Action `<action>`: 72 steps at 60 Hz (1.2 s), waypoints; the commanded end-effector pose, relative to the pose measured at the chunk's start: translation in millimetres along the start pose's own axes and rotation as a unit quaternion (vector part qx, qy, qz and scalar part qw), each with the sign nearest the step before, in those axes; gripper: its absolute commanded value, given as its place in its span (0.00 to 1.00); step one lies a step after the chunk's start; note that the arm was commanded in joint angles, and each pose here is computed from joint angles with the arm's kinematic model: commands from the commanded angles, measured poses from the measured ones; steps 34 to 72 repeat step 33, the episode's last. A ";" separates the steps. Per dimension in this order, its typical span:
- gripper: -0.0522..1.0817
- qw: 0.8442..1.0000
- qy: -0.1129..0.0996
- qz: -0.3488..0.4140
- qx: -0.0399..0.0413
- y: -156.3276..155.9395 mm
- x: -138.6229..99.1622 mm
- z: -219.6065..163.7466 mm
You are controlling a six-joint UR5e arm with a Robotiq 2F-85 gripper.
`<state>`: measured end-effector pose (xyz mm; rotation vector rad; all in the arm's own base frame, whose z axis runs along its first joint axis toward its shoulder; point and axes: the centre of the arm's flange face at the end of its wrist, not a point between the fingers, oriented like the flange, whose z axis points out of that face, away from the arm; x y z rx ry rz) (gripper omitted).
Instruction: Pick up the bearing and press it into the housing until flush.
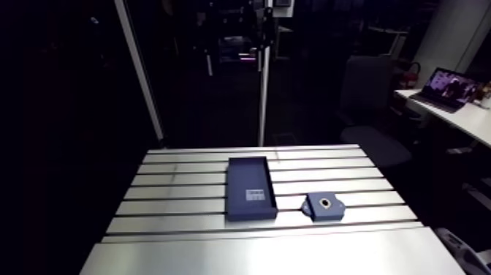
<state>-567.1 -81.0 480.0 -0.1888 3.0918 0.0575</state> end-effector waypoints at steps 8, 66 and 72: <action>0.05 1.000 -0.001 -0.002 0.003 -2.6 0.8 1.2; 0.05 1.000 -0.009 0.005 0.004 -1.8 6.4 10.4; 0.05 1.000 -0.009 0.005 0.004 -1.8 6.4 10.4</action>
